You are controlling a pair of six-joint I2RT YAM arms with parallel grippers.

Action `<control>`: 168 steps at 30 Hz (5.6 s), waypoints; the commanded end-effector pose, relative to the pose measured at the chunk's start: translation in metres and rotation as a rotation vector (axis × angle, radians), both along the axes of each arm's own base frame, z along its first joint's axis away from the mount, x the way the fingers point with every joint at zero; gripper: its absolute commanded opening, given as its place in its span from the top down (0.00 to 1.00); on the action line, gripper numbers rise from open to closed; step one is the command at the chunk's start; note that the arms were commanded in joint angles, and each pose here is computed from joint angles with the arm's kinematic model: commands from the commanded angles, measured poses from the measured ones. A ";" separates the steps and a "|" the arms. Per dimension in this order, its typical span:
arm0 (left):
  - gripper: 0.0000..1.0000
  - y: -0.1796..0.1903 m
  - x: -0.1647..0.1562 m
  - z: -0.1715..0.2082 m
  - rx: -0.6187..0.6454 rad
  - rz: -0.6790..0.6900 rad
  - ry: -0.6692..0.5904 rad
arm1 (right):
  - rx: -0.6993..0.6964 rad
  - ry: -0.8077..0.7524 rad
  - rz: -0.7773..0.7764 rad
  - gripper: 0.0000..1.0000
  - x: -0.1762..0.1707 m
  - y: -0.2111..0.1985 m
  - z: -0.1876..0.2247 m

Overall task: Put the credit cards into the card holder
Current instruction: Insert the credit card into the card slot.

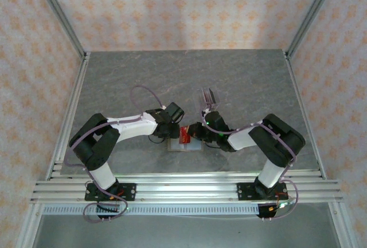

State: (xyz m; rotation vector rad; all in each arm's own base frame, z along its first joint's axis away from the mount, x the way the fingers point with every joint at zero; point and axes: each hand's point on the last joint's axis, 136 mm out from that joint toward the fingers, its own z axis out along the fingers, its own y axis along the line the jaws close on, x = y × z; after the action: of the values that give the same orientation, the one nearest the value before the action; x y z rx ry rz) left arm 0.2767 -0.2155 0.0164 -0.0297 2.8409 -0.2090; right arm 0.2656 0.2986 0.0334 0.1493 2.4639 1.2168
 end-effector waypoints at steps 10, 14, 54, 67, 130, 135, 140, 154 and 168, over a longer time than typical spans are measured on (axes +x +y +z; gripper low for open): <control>0.57 0.020 -0.025 -0.029 0.093 0.007 0.096 | -0.152 0.132 0.064 1.00 -0.042 -0.017 -0.048; 0.57 0.020 -0.024 -0.029 0.092 0.007 0.094 | -0.181 0.139 0.072 1.00 -0.047 -0.020 -0.052; 0.57 0.018 -0.026 -0.032 0.087 0.003 0.103 | -0.259 0.158 0.210 1.00 -0.064 -0.007 -0.055; 0.57 0.019 -0.025 -0.031 0.088 0.006 0.098 | -0.331 0.185 0.191 1.00 -0.074 -0.028 -0.054; 0.87 0.018 -0.044 -0.019 -0.004 0.011 0.105 | -0.228 0.161 0.036 1.00 -0.050 -0.004 -0.054; 0.87 0.011 -0.045 -0.022 -0.011 0.011 0.103 | -0.222 0.161 0.060 0.99 -0.053 0.008 -0.055; 0.87 0.008 -0.044 -0.023 -0.017 0.012 0.102 | -0.219 0.151 0.058 0.92 -0.054 0.012 -0.054; 0.87 0.014 -0.046 -0.027 0.014 0.019 0.103 | -0.465 0.127 0.073 0.71 -0.056 -0.025 -0.035; 0.87 0.003 -0.041 -0.010 -0.038 -0.007 0.084 | -0.535 0.086 0.122 0.59 -0.044 -0.031 -0.011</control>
State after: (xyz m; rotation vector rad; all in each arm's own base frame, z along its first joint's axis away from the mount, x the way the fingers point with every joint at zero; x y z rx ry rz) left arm 0.2417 -0.1893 0.0133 -0.0826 2.8927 -0.1490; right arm 0.2263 0.2885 0.0315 -0.0739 2.7452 0.7043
